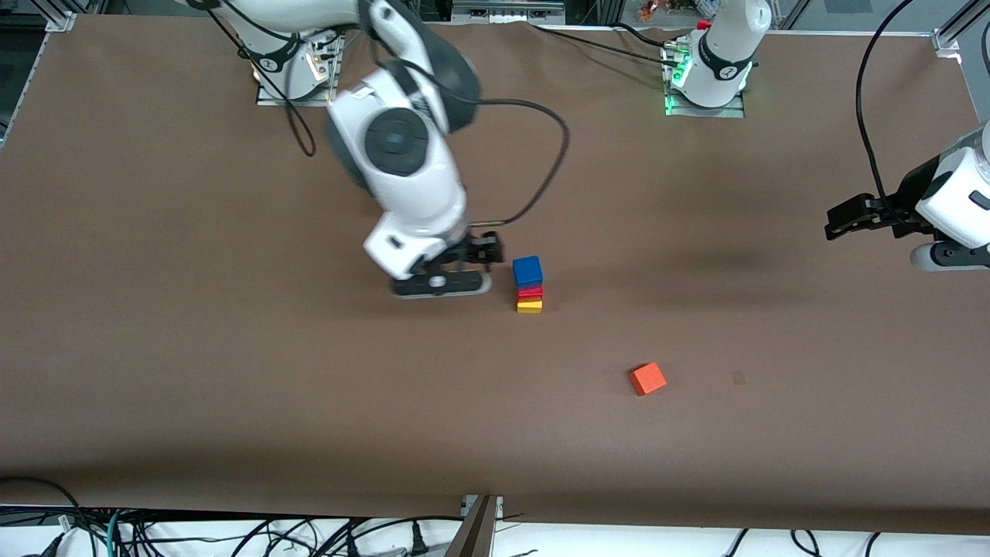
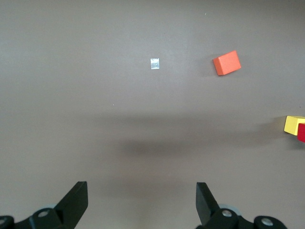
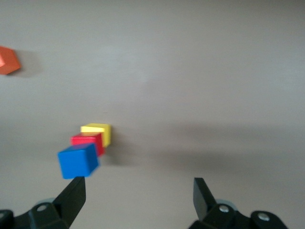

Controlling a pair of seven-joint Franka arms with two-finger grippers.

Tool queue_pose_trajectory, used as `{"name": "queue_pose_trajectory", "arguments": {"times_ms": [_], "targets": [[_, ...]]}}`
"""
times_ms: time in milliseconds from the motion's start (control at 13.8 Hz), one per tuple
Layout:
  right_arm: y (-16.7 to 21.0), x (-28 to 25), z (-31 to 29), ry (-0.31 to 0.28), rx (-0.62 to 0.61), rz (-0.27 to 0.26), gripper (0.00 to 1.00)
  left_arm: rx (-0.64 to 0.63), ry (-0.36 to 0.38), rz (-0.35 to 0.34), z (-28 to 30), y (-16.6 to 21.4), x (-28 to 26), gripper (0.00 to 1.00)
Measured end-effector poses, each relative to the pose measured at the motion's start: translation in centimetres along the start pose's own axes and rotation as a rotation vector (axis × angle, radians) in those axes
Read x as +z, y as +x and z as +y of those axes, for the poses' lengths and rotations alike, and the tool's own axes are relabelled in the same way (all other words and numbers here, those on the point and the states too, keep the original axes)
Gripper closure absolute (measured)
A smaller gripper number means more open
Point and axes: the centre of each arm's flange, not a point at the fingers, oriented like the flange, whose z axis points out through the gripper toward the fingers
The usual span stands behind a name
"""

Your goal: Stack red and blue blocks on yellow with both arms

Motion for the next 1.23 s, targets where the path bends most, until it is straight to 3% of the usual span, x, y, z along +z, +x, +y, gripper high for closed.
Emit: {"name": "queue_pose_trajectory", "arguments": {"times_ms": [217,507,797,1014,1232], "targets": [[1.0,-4.5,8.4,-0.008,-0.025,-0.082,0.0,0.001,0.0,0.0,0.1,0.0,0.0,0.0],[-1.2,-9.3,19.3,-0.014,-0.012,-0.119,0.0,0.005,0.0,-0.001,0.3,0.0,0.1,0.0],[-5.6,-11.9,26.0,-0.043,-0.011,-0.126,0.0,0.003,0.0,-0.002,0.1,0.0,0.1,0.0],[-8.4,-11.9,27.8,-0.052,-0.027,-0.097,0.0,-0.003,0.0,-0.002,-0.2,0.0,0.1,0.0],[-9.0,-12.4,28.1,-0.061,-0.049,-0.071,0.0,-0.009,0.001,-0.002,-0.5,0.0,0.1,0.0]]}}
